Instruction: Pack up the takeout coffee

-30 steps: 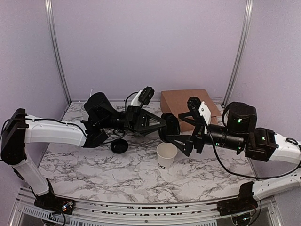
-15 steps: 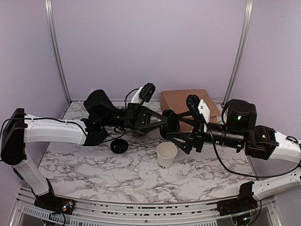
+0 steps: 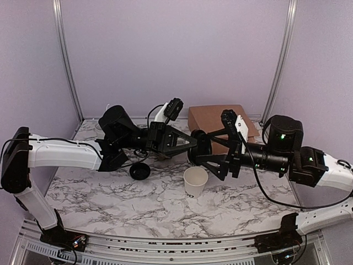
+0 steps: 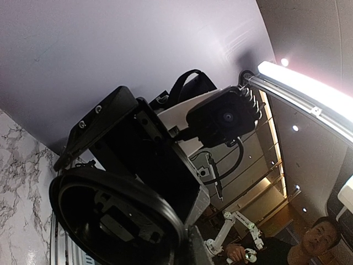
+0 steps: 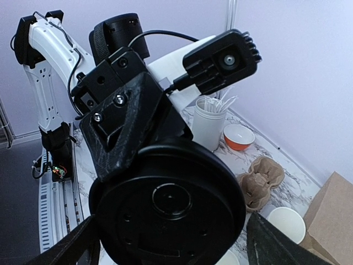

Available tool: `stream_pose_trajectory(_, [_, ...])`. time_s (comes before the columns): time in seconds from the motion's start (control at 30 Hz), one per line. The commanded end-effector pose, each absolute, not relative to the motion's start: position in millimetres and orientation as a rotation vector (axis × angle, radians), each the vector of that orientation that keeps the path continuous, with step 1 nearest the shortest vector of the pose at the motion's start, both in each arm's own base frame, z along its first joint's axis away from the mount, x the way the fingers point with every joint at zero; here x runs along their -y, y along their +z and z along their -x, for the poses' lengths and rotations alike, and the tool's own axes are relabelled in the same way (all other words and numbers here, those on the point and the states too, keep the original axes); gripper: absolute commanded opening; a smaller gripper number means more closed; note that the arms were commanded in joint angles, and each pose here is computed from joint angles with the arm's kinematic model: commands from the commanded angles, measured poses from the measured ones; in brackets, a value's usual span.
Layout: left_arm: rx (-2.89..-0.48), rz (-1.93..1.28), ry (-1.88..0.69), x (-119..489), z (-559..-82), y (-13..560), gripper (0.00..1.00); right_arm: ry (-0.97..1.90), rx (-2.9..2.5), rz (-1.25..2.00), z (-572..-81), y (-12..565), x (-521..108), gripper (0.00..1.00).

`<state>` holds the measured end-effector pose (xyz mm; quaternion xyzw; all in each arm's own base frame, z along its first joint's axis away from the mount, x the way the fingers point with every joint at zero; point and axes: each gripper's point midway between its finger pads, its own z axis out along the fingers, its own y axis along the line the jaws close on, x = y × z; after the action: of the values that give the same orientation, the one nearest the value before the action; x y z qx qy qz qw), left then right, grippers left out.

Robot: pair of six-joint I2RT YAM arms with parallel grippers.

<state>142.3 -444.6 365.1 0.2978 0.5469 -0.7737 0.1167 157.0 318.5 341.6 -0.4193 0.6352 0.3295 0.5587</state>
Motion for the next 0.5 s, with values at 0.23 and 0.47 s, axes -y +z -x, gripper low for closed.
stream_pose_trajectory(0.23, [-1.548,-0.929,-2.267,448.0,-137.8,376.9,0.0,0.821,-1.468,0.975,-158.7,352.0,-316.1,0.85])
stream_pose_trajectory(0.47, [-1.548,-0.935,-2.273,448.5,-136.1,377.8,0.0,0.82,-1.471,0.956,-166.0,352.5,-313.4,0.89])
